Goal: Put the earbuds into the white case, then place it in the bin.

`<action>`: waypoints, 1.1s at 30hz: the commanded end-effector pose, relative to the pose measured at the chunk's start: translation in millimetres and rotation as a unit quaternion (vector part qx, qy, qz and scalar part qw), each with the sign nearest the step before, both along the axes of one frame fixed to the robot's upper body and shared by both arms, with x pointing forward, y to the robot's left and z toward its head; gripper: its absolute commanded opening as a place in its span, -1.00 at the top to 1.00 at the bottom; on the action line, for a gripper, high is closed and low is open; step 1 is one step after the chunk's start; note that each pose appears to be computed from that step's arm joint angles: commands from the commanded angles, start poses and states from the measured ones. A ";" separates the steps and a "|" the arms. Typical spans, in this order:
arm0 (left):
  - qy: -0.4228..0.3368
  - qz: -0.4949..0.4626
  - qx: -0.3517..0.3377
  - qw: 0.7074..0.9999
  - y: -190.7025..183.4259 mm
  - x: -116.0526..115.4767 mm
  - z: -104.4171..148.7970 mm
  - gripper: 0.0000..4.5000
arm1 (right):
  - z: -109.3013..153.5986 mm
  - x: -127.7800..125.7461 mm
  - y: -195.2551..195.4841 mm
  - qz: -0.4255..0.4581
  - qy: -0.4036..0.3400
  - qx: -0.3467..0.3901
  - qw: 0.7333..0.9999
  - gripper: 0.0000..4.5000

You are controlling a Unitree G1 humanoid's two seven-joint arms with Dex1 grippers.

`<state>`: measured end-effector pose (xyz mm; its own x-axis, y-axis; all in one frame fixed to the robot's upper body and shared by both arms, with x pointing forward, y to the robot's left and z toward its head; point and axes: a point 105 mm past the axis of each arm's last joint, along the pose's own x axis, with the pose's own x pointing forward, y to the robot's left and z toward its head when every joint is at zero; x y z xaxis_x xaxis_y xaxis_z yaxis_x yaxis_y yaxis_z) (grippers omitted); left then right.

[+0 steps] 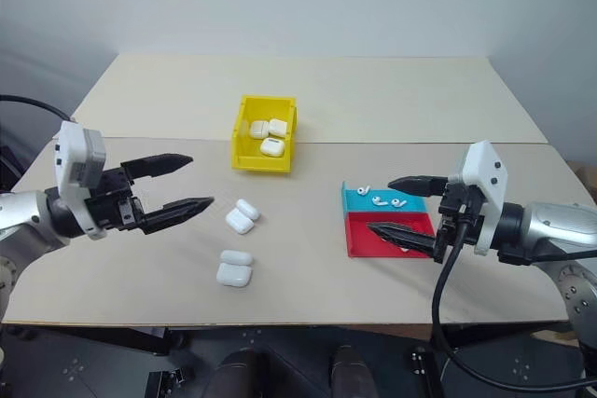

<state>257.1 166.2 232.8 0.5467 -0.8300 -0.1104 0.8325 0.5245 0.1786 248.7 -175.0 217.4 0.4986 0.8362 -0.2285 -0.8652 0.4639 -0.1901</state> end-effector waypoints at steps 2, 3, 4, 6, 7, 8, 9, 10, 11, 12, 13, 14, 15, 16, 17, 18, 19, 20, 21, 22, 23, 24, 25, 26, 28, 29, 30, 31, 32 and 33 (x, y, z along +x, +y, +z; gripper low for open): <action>-0.013 -0.010 0.016 1.000 -1.6 -3.5 6.5 -1.00 | 5.7 -1.3 2.3 0.008 -0.020 -0.008 1.000 -0.99; -0.011 -0.009 0.016 1.000 -1.3 -3.2 6.4 -1.00 | 5.5 -1.2 2.5 0.007 -0.020 -0.008 1.000 -0.99; -0.005 -0.014 0.034 0.999 -0.8 -4.3 4.1 -1.00 | 4.9 -1.0 2.4 0.007 -0.021 -0.008 1.000 -0.99; 0.007 -0.017 0.057 0.998 0.9 -5.9 0.9 -1.00 | 3.6 -0.5 2.4 0.005 -0.022 -0.007 1.000 -0.99; 0.008 -0.015 0.064 0.998 1.7 -6.1 0.6 -1.00 | 2.9 -0.1 2.4 0.003 -0.022 -0.007 1.000 -0.99; 0.009 -0.014 0.069 0.998 2.2 -6.2 0.5 -1.00 | 2.5 0.3 2.3 0.001 -0.023 -0.006 1.000 -0.99; 0.016 -0.010 0.081 0.997 2.9 -6.2 -0.5 -1.00 | 1.9 0.7 2.4 0.000 -0.023 -0.006 1.000 -0.99; 0.012 -0.012 0.113 0.993 2.3 -7.0 -2.2 -1.00 | 1.5 1.4 2.7 -0.002 -0.022 -0.006 1.000 -0.99; 0.007 -0.015 0.141 0.990 1.9 -7.5 -3.8 -1.00 | 1.0 2.1 3.0 -0.003 -0.022 -0.005 1.000 -0.99; 0.004 -0.017 0.158 0.987 1.8 -7.5 -4.9 -1.00 | 0.8 2.7 3.2 -0.004 -0.021 -0.005 1.000 -0.99; 0.029 -0.020 0.177 0.984 4.0 -7.4 -7.7 -1.00 | 0.5 4.0 3.7 -0.005 -0.021 -0.007 1.000 -0.99; 0.060 -0.029 0.197 0.978 6.5 -8.8 -10.5 -1.00 | 0.3 4.9 4.1 -0.005 -0.021 -0.009 1.000 -0.99; 0.084 -0.025 0.212 0.973 9.7 -8.6 -11.7 -1.00 | 0.5 5.8 4.3 -0.005 -0.022 -0.011 1.000 -0.99; 0.102 -0.019 0.228 0.968 12.4 -7.6 -13.0 -1.00 | 1.1 6.4 4.4 -0.006 -0.022 -0.013 1.000 -0.99; 0.125 -0.018 0.250 0.960 14.6 -8.0 -15.8 -1.00 | 2.0 6.6 4.3 -0.006 -0.022 -0.014 1.000 -0.99; 0.131 -0.015 0.254 0.958 15.3 -7.0 -15.9 -1.00 | 2.8 6.7 4.3 -0.007 -0.023 -0.015 1.000 -0.99; 0.131 -0.012 0.254 0.958 15.1 -4.5 -15.0 -1.00 | 3.6 6.7 4.1 -0.009 -0.024 -0.016 1.000 -0.99; 0.143 -0.005 0.245 0.959 15.1 -1.8 -14.1 -1.00 | 4.0 6.3 4.0 -0.010 -0.023 -0.016 1.000 -0.99; 0.155 0.000 0.234 0.960 14.7 0.6 -12.9 -1.00 | 4.2 5.8 4.1 -0.010 -0.023 -0.016 1.000 -0.99; 0.142 0.007 0.242 0.960 13.9 3.8 -10.1 -1.00 | 4.6 5.4 4.3 -0.011 -0.023 -0.016 1.000 -0.99; 0.125 0.017 0.252 0.960 12.7 7.2 -7.8 -1.00 | 4.9 5.1 4.5 -0.013 -0.024 -0.016 1.000 -0.99; 0.119 0.027 0.252 0.960 11.6 11.1 -5.4 -1.00 | 5.2 4.5 5.1 -0.013 -0.024 -0.015 1.000 -0.99; 0.125 0.025 0.262 0.957 10.8 11.9 -5.3 -1.00 | 5.4 3.5 5.9 -0.013 -0.023 -0.013 1.000 -0.99; 0.141 0.012 0.273 0.951 9.5 10.3 -6.7 -1.00 | 5.4 2.6 6.6 -0.013 -0.023 -0.012 1.000 -0.99; 0.199 0.005 0.292 0.935 7.5 9.6 -13.0 -1.00 | 4.5 1.3 8.0 -0.015 -0.023 -0.008 1.000 -0.99; 0.238 0.013 0.296 0.925 6.3 10.5 -16.5 -1.00 | 4.0 1.0 8.6 -0.016 -0.022 -0.006 1.000 -0.99; 0.258 0.027 0.291 0.921 2.1 14.5 -18.4 -1.00 | 3.3 0.6 9.3 -0.017 -0.022 -0.005 1.000 -0.99; 0.272 0.011 0.279 0.921 -6.7 14.3 -18.4 -1.00 | 2.7 0.4 9.9 -0.019 -0.022 -0.003 1.000 -0.99; 0.290 -0.002 0.275 0.917 -14.5 12.9 -19.8 -1.00 | 2.5 0.4 10.4 -0.021 -0.022 0.000 1.000 -0.99; 0.282 -0.005 0.289 0.915 -19.9 12.9 -22.4 -1.00 | 2.4 0.6 10.8 -0.022 -0.022 0.002 1.000 -0.99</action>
<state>272.2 149.7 212.1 0.2738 -0.5702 -0.7746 0.8843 0.4659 -0.0304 252.4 -165.9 210.6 0.5381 0.8106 -0.2310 -0.8415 0.5011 -0.2018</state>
